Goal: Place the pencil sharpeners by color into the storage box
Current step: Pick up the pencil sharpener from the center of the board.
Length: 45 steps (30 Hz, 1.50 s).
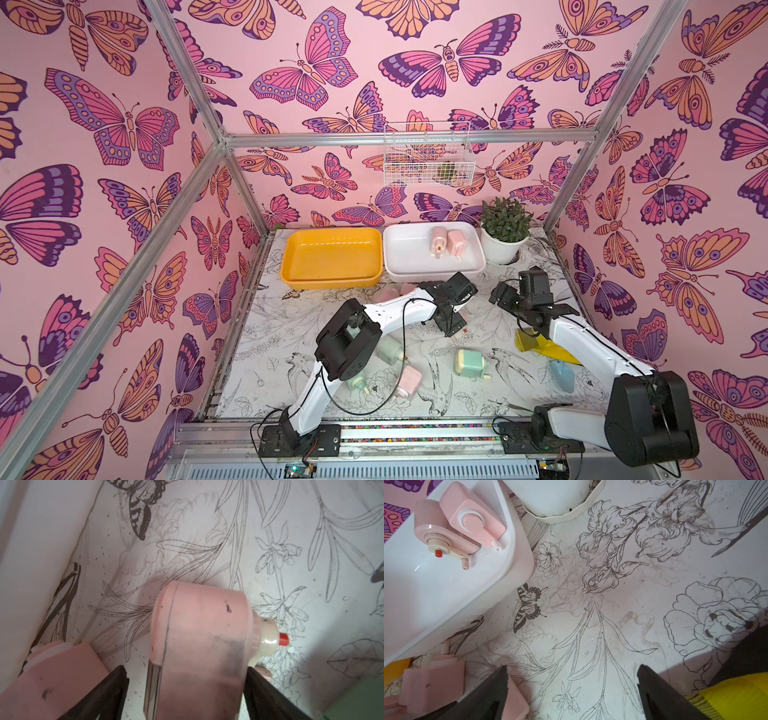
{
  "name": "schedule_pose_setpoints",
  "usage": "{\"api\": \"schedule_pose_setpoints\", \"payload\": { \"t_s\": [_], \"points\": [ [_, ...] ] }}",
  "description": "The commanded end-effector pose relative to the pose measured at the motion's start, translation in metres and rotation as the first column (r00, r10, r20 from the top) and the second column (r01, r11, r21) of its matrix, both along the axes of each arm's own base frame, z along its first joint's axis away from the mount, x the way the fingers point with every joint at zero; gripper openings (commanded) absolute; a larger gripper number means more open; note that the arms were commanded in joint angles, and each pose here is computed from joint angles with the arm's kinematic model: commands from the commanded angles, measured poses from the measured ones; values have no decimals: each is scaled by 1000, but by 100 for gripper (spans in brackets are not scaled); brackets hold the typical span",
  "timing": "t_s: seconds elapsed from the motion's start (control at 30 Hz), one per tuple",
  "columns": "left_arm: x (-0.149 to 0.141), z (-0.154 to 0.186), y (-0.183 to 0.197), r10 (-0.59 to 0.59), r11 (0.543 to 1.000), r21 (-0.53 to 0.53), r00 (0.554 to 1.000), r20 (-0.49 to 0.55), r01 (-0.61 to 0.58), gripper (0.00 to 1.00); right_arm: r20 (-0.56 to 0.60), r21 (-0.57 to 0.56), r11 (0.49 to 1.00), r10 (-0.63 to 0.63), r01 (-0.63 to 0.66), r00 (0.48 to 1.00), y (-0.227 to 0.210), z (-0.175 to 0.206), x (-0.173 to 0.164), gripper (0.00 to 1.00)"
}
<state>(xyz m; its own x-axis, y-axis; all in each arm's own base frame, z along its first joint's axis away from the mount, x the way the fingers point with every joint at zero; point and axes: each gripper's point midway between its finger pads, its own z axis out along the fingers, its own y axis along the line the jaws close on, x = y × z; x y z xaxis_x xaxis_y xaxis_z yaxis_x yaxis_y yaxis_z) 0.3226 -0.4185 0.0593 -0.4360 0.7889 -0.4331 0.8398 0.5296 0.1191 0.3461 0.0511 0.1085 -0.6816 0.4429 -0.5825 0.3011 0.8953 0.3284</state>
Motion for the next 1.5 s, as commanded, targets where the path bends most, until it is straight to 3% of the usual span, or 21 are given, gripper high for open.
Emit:
{"api": "schedule_pose_setpoints", "payload": {
  "t_s": [0.0,0.13,0.4,0.57,0.77,0.87,0.97,1.07,1.13,1.27,1.33,1.37,1.47],
  "points": [
    [-5,-17,2,-39,998,48,998,-53,41,85,-43,-7,1000,20,-20,999,1,-11,-5,100],
    [-5,-20,1,-64,995,66,996,-63,68,75,-43,3,999,44,-43,998,5,-11,-4,100],
    [1,-27,9,-40,996,72,996,-81,46,68,-35,40,992,117,-116,992,18,-9,-3,99],
    [0,-14,9,-35,998,39,996,-85,38,41,-42,92,968,237,-232,971,38,-3,-9,99],
    [9,29,4,-30,998,-50,999,-22,29,0,-30,159,936,321,-313,946,52,9,-22,99],
    [10,68,-3,-52,986,-159,998,34,57,0,5,230,911,350,-341,937,61,19,-26,99],
    [9,115,-5,-77,945,-304,987,138,117,0,59,329,855,406,-402,912,76,34,-31,99],
    [3,149,0,-106,887,-407,954,281,218,0,142,424,749,500,-509,854,99,59,-40,99],
    [-5,164,4,-134,843,-443,918,374,304,0,203,474,675,541,-565,816,112,79,-45,98],
    [-13,175,12,-178,807,-446,880,441,387,0,307,494,596,561,-633,768,123,115,-53,98],
    [-11,177,14,-182,813,-428,870,459,396,0,342,481,596,548,-643,764,122,129,-54,98],
    [-10,177,16,-186,815,-419,866,464,400,0,344,467,622,527,-629,777,119,132,-53,98],
    [-7,178,18,-185,819,-411,861,473,401,0,297,405,784,374,-470,879,89,131,-41,98]
  ]
}}
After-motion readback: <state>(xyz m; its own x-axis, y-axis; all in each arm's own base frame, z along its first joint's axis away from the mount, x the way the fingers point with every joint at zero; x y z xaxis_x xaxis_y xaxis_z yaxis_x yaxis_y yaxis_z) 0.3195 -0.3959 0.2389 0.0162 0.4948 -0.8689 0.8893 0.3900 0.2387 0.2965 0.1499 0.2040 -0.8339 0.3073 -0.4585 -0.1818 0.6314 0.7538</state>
